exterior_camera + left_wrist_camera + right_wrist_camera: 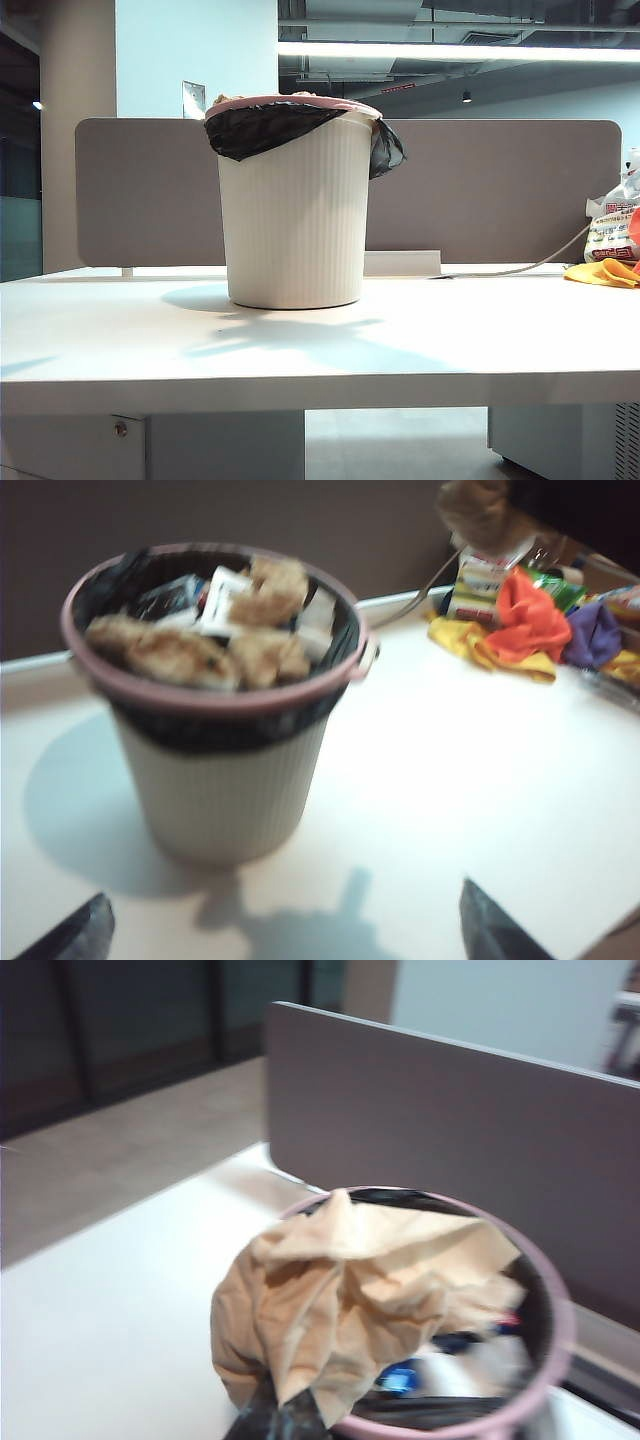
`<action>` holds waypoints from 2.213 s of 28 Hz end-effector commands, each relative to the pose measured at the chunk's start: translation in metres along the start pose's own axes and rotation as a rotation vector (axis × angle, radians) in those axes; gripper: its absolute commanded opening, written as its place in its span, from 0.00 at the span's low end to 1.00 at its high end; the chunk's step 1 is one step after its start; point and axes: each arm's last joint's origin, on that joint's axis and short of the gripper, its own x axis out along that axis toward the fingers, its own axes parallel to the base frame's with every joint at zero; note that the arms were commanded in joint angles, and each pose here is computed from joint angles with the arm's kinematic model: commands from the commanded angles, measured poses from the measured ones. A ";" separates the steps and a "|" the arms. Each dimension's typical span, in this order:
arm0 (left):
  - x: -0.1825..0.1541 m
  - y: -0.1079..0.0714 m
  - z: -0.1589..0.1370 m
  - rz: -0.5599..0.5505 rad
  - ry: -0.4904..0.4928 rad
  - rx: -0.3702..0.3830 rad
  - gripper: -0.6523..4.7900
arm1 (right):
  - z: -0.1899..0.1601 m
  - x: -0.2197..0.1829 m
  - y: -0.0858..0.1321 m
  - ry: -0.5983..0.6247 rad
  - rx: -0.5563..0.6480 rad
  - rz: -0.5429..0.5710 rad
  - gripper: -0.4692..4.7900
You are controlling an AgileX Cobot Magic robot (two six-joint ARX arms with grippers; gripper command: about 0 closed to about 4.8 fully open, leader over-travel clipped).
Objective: Pick up all the trash on the table and put it in the trash can.
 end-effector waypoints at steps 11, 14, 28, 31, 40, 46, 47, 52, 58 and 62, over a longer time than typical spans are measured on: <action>0.076 -0.004 0.053 -0.006 -0.088 0.072 1.00 | -0.039 0.114 -0.057 0.092 -0.013 -0.031 0.08; 0.076 -0.003 0.051 -0.003 -0.068 0.093 1.00 | -0.051 0.125 -0.059 0.116 -0.008 -0.030 0.08; 0.064 -0.004 0.050 -0.001 -0.036 0.091 1.00 | -0.019 0.095 -0.053 0.050 -0.022 -0.036 0.73; 0.041 -0.005 0.054 -0.009 -0.042 0.092 0.56 | 0.009 0.051 -0.043 0.066 -0.055 -0.009 0.08; -0.054 -0.006 0.035 0.039 0.069 0.089 0.11 | 0.057 -0.110 -0.006 0.059 -0.092 -0.043 0.07; -0.140 0.000 -0.026 0.079 -0.063 0.038 0.11 | 0.015 -0.218 0.020 0.002 -0.058 -0.109 0.07; -0.147 0.001 -0.035 0.077 -0.078 0.038 0.11 | 0.006 -0.228 0.023 0.000 -0.054 -0.111 0.07; -0.161 0.008 -0.100 0.068 -0.084 0.026 0.11 | -0.091 -0.256 0.032 -0.036 0.091 -0.178 0.07; -0.110 0.014 -0.146 0.016 -0.053 -0.020 0.11 | -0.193 -0.226 0.029 -0.071 0.140 -0.145 0.07; -0.069 0.020 -0.181 0.008 -0.094 -0.179 0.11 | -0.246 -0.194 0.025 -0.088 0.157 -0.079 0.07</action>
